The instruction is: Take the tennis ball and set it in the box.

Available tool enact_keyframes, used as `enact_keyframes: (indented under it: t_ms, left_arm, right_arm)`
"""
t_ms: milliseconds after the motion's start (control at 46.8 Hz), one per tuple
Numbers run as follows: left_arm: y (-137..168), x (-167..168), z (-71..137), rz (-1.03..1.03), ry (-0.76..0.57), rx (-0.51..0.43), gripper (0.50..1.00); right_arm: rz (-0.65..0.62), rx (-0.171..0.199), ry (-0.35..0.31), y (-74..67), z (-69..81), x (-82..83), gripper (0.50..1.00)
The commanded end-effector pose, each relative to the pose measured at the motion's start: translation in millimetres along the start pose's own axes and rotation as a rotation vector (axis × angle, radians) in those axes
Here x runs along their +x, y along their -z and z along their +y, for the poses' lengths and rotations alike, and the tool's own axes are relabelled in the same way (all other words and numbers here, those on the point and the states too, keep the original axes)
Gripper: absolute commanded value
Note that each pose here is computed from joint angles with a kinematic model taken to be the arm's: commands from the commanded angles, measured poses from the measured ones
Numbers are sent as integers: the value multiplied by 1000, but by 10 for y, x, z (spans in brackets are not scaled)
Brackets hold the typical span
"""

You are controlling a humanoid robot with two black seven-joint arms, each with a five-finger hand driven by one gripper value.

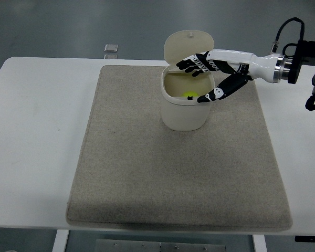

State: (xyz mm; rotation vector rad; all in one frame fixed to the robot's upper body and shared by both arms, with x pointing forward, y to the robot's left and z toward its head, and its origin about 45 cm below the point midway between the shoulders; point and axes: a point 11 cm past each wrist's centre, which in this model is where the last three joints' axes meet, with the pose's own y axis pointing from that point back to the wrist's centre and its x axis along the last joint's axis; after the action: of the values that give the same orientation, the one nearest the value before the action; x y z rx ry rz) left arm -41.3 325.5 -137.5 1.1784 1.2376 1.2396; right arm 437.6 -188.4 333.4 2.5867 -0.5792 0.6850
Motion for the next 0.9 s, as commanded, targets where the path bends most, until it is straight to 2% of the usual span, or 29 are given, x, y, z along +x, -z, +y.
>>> enact_keyframes:
  t_ms: [0,107,214,321,427,705,876]
  left_arm:
    - [-2,0,0,-1,0,0,996]
    - [-3,0,0,0,0,-1,996]
    - [-2,0,0,-1,0,0,996]
    - [-2,-2,0,-1,1,0,996]
    - [-3,-2,0,0,1,-1,996]
    - [-2,-2,0,-1,1,0,996]
    - [-2,0,0,-1,0,0,996]
  right_arm:
    - [-37,-1,-13,-23,116,62,893]
    - [-88,5,-16,-46,208,94,895]
    - [-149,10,-59,-103,306,149,895]
    - [-236,-14,-100,-253,353,134,893]
    - [-307,-35,-173,-431,433,194,895]
    - [-437,-49,-321,-739,560,281,893]
    - [-524,-63,-396,-933,533,250,893]
